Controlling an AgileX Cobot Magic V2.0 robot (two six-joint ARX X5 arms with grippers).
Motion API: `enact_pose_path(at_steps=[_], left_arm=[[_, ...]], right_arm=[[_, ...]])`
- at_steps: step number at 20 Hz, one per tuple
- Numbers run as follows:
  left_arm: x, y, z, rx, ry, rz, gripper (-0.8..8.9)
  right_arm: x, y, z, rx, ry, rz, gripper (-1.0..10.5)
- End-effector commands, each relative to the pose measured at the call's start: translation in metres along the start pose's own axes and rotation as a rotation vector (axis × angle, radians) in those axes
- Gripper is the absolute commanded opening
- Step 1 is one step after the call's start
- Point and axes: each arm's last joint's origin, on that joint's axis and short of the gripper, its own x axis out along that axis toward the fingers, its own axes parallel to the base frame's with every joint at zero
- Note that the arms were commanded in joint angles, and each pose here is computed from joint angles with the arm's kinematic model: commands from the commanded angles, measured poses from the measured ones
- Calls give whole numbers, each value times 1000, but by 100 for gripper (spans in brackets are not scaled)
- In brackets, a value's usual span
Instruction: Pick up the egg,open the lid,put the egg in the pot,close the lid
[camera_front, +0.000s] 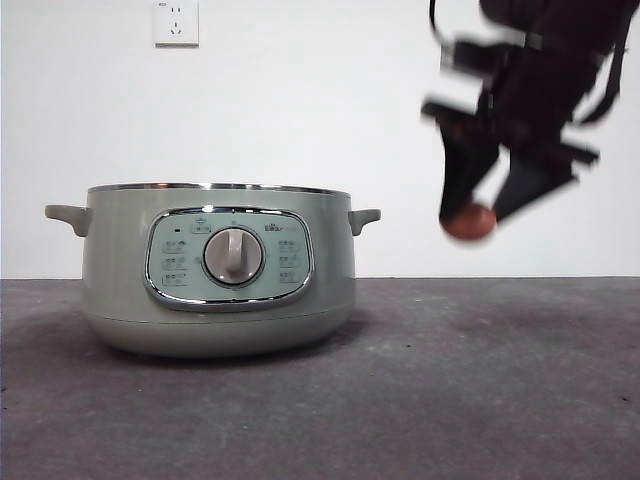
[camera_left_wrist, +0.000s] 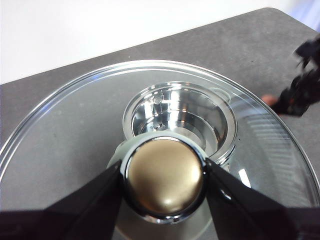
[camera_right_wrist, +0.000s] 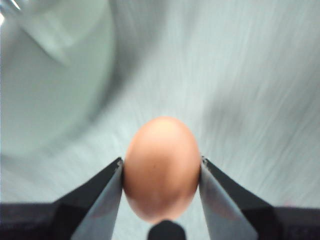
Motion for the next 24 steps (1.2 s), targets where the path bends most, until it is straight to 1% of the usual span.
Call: enact_pose_path(at_steps=[1, 3, 4, 7, 11, 14, 18, 22, 24], left_arm=[[-7, -1, 4, 10, -63, -1, -8], [-7, -1, 4, 10, -62, -1, -8], [-7, -1, 4, 10, -63, -1, -8], [-7, -1, 4, 10, -63, -1, -8], [-7, -1, 4, 10, -62, -1, -8], [-7, -1, 4, 10, -62, -1, -8], [-7, -1, 4, 10, -61, -2, -8], [-7, -1, 4, 10, -61, -2, -8], [-7, -1, 4, 10, -61, -2, -8]], right_arm=[[-29, 9, 20, -18, -103, 19, -16], [-53, 25, 42, -62, -182, 61, -16], [-62, 35, 55, -100, -226, 83, -16], [-70, 71, 83, -194, -300, 153, -16], [-42, 111, 113, -274, -274, 214, -16], [-5, 132, 127, -314, -218, 230, -16], [48, 145, 128, -346, -93, 220, -16], [92, 144, 114, -346, 24, 202, -16], [105, 143, 109, -357, 61, 189, -16]])
